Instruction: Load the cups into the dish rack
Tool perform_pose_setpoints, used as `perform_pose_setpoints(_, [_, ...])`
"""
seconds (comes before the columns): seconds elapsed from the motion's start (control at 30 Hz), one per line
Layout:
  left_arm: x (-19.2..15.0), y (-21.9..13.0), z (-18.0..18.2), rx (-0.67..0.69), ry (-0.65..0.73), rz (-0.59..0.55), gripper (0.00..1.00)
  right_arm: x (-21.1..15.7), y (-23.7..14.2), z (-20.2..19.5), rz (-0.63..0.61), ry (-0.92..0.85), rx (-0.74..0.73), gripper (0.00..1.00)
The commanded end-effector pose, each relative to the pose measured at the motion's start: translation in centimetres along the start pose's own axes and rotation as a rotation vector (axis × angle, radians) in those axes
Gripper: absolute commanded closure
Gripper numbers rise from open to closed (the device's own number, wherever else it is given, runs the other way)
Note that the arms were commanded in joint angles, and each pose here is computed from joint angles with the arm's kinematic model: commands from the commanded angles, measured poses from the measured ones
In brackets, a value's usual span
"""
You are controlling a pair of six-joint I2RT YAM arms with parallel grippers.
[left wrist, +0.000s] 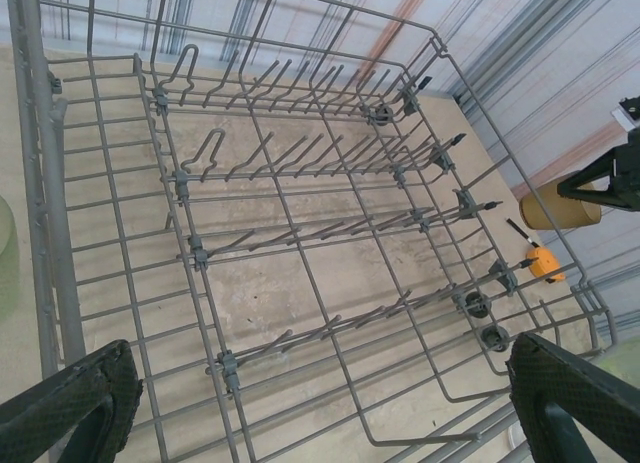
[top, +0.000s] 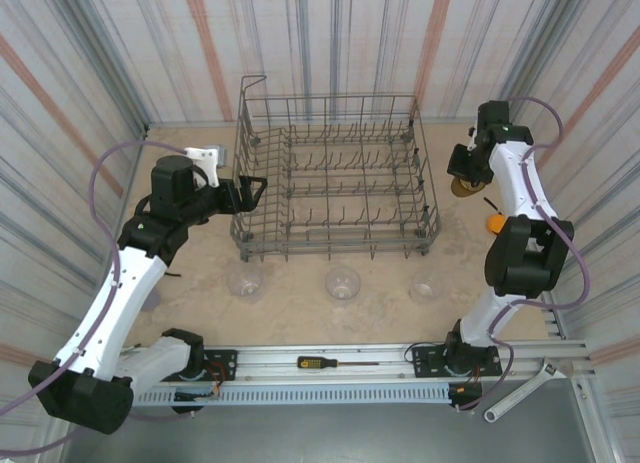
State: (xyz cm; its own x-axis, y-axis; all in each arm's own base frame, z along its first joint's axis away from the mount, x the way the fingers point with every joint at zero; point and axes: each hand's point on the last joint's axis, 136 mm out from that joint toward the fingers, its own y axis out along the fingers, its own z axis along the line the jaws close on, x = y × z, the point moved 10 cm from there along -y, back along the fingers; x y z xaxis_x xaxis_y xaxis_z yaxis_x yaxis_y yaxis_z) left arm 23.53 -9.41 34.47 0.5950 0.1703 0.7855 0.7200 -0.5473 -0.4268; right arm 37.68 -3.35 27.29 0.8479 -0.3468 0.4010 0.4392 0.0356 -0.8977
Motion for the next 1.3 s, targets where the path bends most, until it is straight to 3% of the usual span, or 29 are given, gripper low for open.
perform_pose_setpoints(0.0, [1.2, -0.4, -0.9, -0.040, -0.002, -0.035, 0.01, -0.3, -2.6, 0.5, -0.070, 0.011, 0.052, 1.00])
perform_pose_setpoints(0.4, [1.8, -0.1, -1.1, -0.040, -0.025, -0.016, 0.01, -2.0, -8.4, 1.3, -0.231, 0.028, 0.204, 1.00])
perform_pose_setpoints(0.6, [1.8, 0.2, -1.0, -0.037, -0.027, -0.013, 0.01, -3.0, -11.0, 2.8, -0.316, 0.021, 0.384, 1.00])
perform_pose_setpoints(0.73, [1.9, 0.3, -0.6, 0.022, -0.009, -0.008, 0.01, -3.5, -11.1, 4.7, -0.324, 0.003, 0.533, 1.00])
perform_pose_setpoints(1.27, [2.7, 1.4, -0.6, 0.007, -0.014, 0.019, 0.01, -6.8, -7.8, 11.5, -0.242, -0.043, 0.748, 1.00])
